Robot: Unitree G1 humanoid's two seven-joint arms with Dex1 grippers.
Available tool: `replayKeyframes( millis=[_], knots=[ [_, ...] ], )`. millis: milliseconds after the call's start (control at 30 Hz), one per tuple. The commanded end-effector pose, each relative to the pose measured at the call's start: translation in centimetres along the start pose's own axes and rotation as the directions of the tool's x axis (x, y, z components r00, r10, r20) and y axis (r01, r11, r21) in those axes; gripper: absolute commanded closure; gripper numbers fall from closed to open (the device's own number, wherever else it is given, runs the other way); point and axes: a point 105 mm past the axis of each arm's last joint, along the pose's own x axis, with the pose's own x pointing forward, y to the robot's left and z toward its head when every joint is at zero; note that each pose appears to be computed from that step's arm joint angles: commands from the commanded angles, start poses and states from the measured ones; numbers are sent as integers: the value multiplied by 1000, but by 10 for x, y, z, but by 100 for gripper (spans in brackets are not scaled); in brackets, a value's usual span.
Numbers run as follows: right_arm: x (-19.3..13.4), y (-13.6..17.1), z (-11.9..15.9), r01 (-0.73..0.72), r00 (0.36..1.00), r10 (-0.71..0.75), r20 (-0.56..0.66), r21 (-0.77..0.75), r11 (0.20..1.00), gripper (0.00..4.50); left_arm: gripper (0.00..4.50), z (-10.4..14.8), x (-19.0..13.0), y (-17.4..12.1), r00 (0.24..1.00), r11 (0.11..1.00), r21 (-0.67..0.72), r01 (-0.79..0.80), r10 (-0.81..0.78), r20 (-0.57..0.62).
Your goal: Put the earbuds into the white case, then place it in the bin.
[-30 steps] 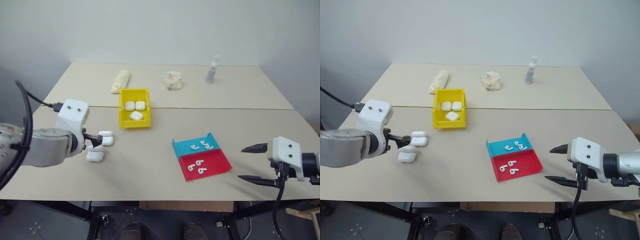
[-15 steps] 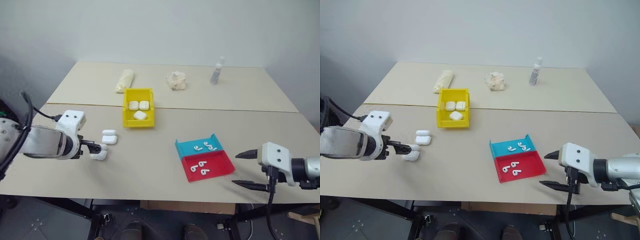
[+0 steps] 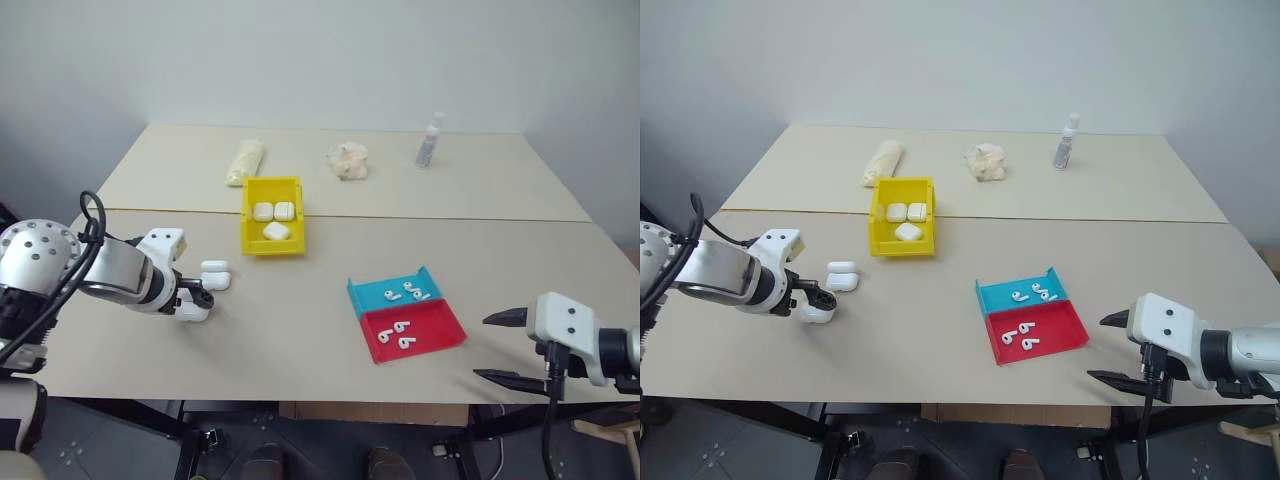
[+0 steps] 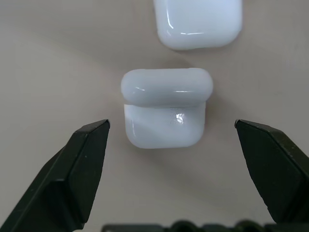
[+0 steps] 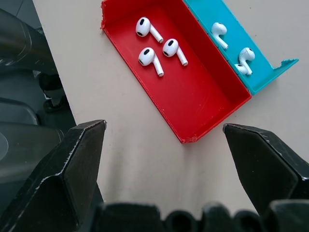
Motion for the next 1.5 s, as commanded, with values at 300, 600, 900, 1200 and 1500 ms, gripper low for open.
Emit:
replayKeyframes(
  millis=[300, 600, 900, 1200, 1500],
  knots=[
    [-3, -4, 2, 44, 999, -44, -10, -16, 999, 1, 0, 16, -4, -5, 999, 999, -46, -17, 19, 49],
    [-2, -3, -1, 46, 999, -46, -13, -6, 999, 1, 0, 7, 1, -3, 996, 996, -64, -55, 59, 61],
    [3, -5, -1, 41, 999, -41, -15, -12, 999, 1, 0, -1, 8, -3, 989, 984, -145, -101, 115, 90],
    [3, -5, -3, 46, 999, -46, -24, -8, 999, 1, 0, -4, 14, -9, 991, 978, -184, -94, 110, 80],
    [4, -3, -4, 49, 998, -49, -32, -4, 999, 0, 18, -6, 16, -7, 989, 976, -176, -126, 138, 59]
  ],
)
